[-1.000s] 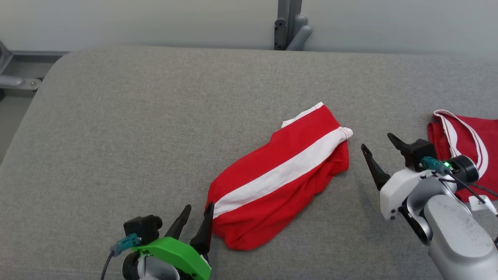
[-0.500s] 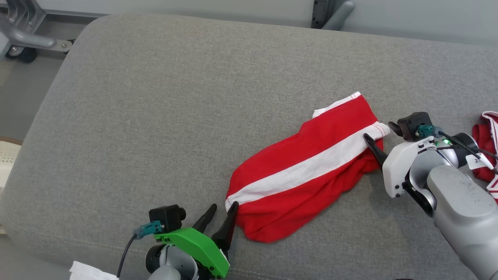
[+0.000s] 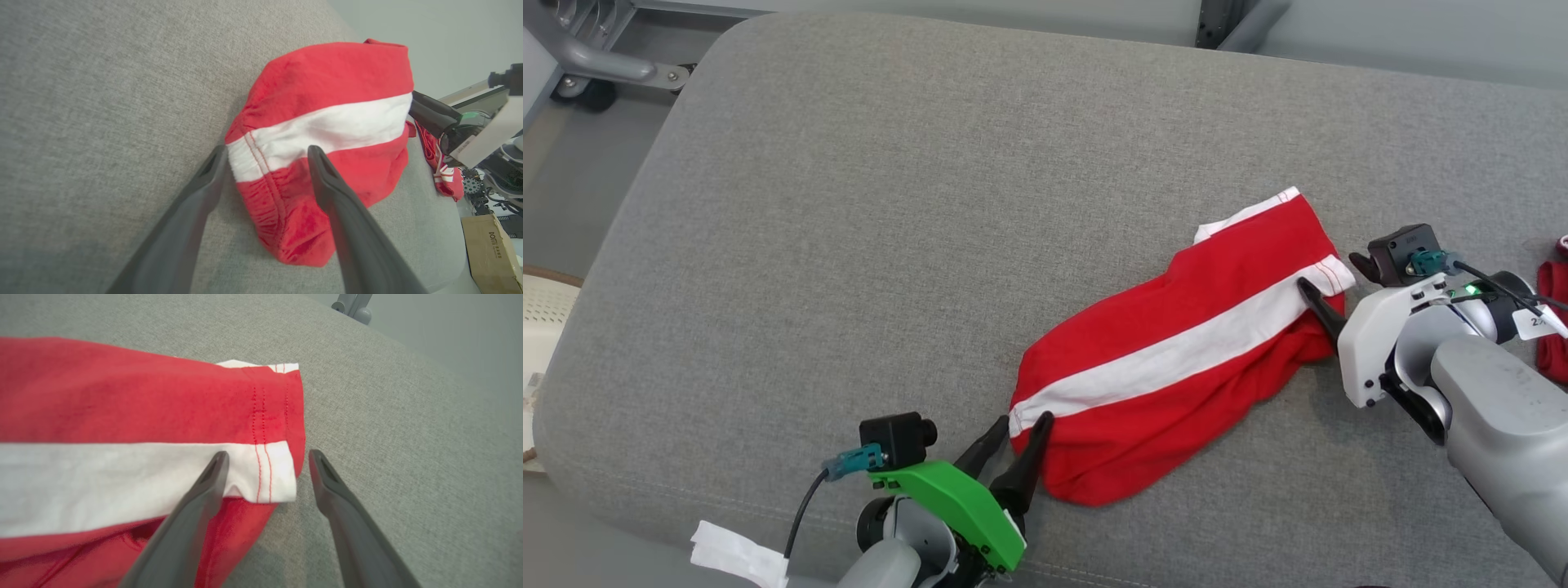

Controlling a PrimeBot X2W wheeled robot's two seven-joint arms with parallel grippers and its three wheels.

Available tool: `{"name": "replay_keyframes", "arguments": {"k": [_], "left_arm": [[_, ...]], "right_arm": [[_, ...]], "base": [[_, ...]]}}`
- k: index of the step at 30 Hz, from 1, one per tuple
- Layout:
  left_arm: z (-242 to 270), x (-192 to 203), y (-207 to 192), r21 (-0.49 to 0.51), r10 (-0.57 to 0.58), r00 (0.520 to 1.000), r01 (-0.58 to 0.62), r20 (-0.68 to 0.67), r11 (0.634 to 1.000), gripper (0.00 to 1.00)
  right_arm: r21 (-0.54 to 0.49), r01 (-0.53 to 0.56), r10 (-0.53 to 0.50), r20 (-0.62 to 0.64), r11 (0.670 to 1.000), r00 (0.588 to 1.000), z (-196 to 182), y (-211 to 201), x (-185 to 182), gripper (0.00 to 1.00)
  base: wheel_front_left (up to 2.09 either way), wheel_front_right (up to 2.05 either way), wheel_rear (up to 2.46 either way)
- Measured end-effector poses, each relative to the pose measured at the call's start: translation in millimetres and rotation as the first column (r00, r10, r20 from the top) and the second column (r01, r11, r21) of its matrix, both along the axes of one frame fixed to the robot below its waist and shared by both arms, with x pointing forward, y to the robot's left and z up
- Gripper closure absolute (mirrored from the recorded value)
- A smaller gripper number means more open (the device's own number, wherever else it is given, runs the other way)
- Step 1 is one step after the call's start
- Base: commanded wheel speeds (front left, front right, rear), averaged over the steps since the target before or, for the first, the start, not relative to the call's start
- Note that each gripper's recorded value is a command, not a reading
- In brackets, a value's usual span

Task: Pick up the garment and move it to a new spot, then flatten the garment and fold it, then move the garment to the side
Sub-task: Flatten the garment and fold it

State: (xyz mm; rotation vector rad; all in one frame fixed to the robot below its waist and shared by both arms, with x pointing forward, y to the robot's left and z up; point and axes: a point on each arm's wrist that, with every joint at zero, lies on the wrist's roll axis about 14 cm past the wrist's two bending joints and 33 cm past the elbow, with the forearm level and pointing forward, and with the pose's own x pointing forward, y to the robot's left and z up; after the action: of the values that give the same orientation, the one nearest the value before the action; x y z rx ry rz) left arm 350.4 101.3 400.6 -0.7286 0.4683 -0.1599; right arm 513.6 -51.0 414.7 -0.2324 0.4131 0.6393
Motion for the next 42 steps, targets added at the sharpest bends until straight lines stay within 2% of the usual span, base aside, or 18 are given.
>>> {"name": "replay_keyframes", "arguments": {"k": [9,20,21,23,25,31,42], "left_arm": [[-6.7,0.1,-9.2,-0.022,-0.029,0.999,0.029,-0.029,0.999,0.0],[-9.8,0.6,-10.0,-0.029,-0.032,0.999,0.031,-0.031,0.999,0.0],[-9.3,1.5,-10.0,-0.032,-0.03,0.999,0.029,-0.03,0.999,0.0],[-8.9,2.6,-10.2,-0.031,-0.031,0.999,0.03,-0.027,0.999,0.0],[-9.5,3.0,-10.0,-0.03,-0.031,0.999,0.03,-0.027,0.999,0.0],[-10.0,3.4,-10.8,-0.028,-0.033,0.999,0.032,-0.024,0.999,0.0],[-5.0,5.4,-15.6,-0.035,-0.047,0.999,0.047,-0.006,0.998,0.0]], "right_arm": [[0.0,-0.011,0.011,-0.054,1.0,0.998,-12.8,2.3,-7.0,0.0],[-0.01,-0.033,0.033,-0.033,0.999,0.999,-11.4,0.4,-5.2,0.04],[-0.009,-0.035,0.035,-0.029,0.999,0.999,-11.0,0.4,-5.0,0.13],[-0.01,-0.035,0.035,-0.03,0.999,0.999,-11.1,0.4,-4.6,0.51],[-0.007,-0.034,0.034,-0.029,0.999,0.999,-10.8,0.3,-3.9,0.69],[-0.015,-0.029,0.028,-0.035,0.999,0.999,-12.9,-2.6,-5.1,1.0],[0.0,-0.01,0.01,-0.038,1.0,0.999,-9.5,-6.9,-8.2,1.0]], "base": [[0.0,0.0,0.0],[0.0,0.0,0.0],[0.0,0.0,0.0],[0.0,0.0,0.0],[0.0,0.0,0.0],[0.0,0.0,0.0],[0.0,0.0,0.0]]}}
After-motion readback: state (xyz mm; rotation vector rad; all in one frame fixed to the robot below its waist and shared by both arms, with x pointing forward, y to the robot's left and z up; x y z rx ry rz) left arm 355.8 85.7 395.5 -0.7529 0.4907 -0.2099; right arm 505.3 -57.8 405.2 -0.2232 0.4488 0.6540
